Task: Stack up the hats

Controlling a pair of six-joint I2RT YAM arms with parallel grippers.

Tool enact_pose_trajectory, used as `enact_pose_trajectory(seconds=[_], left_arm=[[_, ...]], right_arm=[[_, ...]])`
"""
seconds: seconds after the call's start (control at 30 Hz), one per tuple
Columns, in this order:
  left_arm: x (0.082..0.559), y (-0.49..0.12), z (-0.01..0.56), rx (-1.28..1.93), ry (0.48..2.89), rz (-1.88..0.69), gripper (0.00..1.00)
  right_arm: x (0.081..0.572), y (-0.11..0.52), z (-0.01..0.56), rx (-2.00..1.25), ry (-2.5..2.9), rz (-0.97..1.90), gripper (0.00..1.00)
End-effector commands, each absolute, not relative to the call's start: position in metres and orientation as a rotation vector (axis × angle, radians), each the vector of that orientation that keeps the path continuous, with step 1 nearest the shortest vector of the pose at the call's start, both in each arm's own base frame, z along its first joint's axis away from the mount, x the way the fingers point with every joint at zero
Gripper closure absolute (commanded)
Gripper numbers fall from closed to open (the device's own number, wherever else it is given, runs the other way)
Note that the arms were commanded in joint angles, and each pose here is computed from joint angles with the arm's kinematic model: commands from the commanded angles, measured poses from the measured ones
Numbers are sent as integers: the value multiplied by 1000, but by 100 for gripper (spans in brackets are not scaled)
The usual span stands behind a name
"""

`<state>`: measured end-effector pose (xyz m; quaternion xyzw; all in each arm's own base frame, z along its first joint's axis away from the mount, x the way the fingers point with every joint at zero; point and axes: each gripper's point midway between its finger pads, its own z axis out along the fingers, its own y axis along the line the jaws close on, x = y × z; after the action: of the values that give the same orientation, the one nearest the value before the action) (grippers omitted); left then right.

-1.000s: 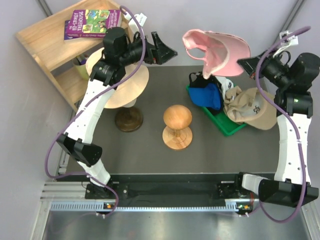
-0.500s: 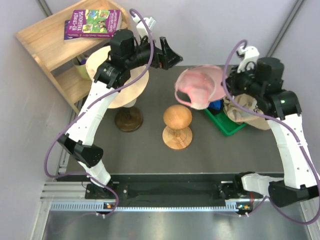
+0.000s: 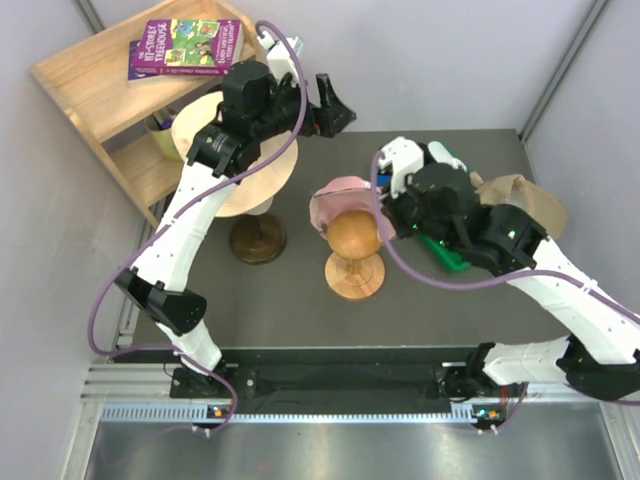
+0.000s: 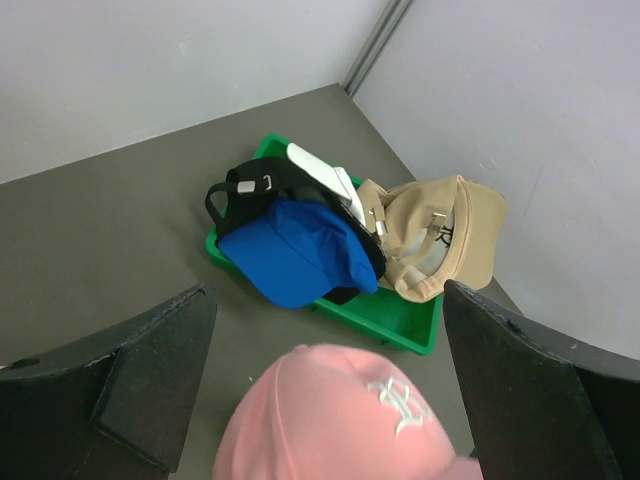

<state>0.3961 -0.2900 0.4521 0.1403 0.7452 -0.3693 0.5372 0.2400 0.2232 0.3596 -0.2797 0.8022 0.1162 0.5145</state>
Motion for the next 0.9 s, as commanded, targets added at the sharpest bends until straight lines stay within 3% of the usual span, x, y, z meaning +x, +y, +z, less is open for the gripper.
enact_pose_trajectory(seconds=[0.0,0.3,0.87], left_arm=[[385,-282,472,310,1730,-877,1],[379,-277,466,292,1750,-876,1],[372,-272,442,283,1809,-866,1]], right_arm=[[220,236,355,-683,1905,188,100],[168,267,304,-917,1932,153,100],[119,296,199,-1276,1949,32,100]])
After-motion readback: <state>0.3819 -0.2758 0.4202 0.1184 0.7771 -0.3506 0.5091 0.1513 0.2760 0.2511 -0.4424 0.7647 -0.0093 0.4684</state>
